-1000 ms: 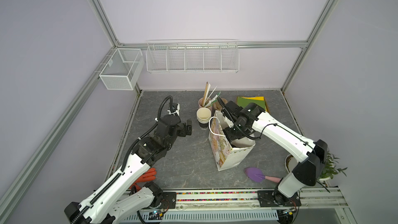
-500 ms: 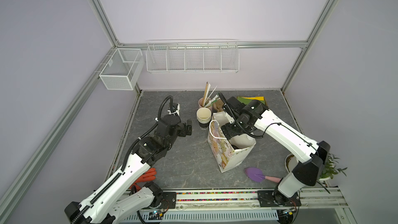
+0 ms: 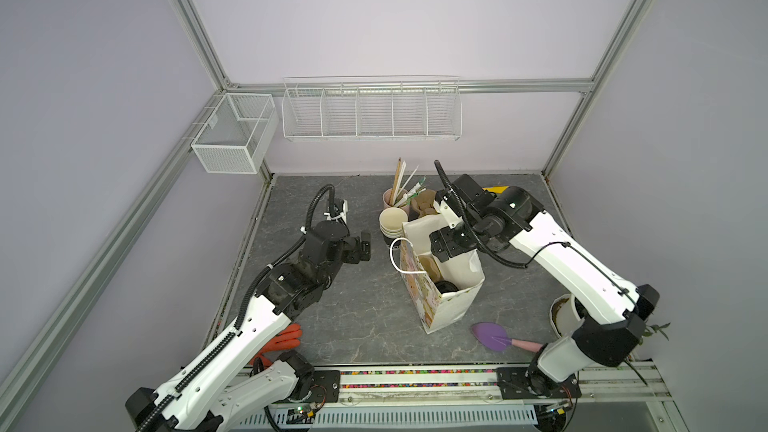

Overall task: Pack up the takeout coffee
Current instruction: 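Raise the right gripper out of the bag while the left reaches toward the cups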

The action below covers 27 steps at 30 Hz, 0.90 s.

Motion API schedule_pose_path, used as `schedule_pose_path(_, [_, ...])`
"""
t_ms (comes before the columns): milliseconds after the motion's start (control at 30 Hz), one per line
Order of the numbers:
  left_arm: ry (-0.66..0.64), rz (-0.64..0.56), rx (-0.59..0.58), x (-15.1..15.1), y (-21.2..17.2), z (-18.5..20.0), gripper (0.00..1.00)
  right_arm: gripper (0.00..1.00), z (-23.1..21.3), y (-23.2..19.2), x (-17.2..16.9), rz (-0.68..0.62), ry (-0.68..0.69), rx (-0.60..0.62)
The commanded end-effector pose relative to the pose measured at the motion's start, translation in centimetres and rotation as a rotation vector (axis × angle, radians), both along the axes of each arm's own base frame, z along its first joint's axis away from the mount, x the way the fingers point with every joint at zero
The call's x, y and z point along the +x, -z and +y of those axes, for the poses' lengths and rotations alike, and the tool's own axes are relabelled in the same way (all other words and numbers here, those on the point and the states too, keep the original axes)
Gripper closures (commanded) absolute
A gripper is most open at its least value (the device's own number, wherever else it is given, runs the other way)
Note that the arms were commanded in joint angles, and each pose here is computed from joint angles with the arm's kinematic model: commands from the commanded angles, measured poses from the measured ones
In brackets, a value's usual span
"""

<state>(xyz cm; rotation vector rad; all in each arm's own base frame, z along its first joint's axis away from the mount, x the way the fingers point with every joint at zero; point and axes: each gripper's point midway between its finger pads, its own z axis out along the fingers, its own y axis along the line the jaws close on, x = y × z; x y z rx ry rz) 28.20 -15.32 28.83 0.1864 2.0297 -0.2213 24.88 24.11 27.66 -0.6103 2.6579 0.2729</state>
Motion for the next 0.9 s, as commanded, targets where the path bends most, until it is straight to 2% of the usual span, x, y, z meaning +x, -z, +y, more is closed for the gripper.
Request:
schedule_pose_path(0, [-0.014,-0.004,-0.001,-0.1,-0.1,0.4,0.01,0.12,-0.1,-4.3,-0.5,-0.118,-0.041,0.118])
schedule_pose_path(100, [-0.019,0.003,-0.041,0.2,-0.5,0.3,0.01,0.12,-0.5,-7.7,-1.3,-0.204,-0.066,0.199])
schedule_pose_path(233, [-0.019,0.096,-0.172,1.6,-0.6,-0.6,0.01,0.12,-1.5,-10.6,-2.3,-0.319,-0.083,0.300])
schedule_pose_path(333, [-0.039,0.173,-0.231,2.8,-0.7,-1.1,0.00,0.12,-2.6,-10.9,-2.6,-0.364,-0.064,0.324])
schedule_pose_path(500, [-0.030,0.204,-0.313,5.4,-1.3,-3.6,0.02,0.12,-3.7,-9.6,-2.8,-0.369,-0.040,0.315])
schedule_pose_path(667, [0.001,0.181,-0.302,10.2,-1.6,-6.8,0.07,0.12,-4.8,-9.9,-3.4,-0.392,-0.031,0.329])
schedule_pose_path(867, [0.022,0.166,-0.254,16.3,0.4,-9.6,0.09,0.12,-5.6,-9.7,-4.4,-0.419,-0.050,0.349])
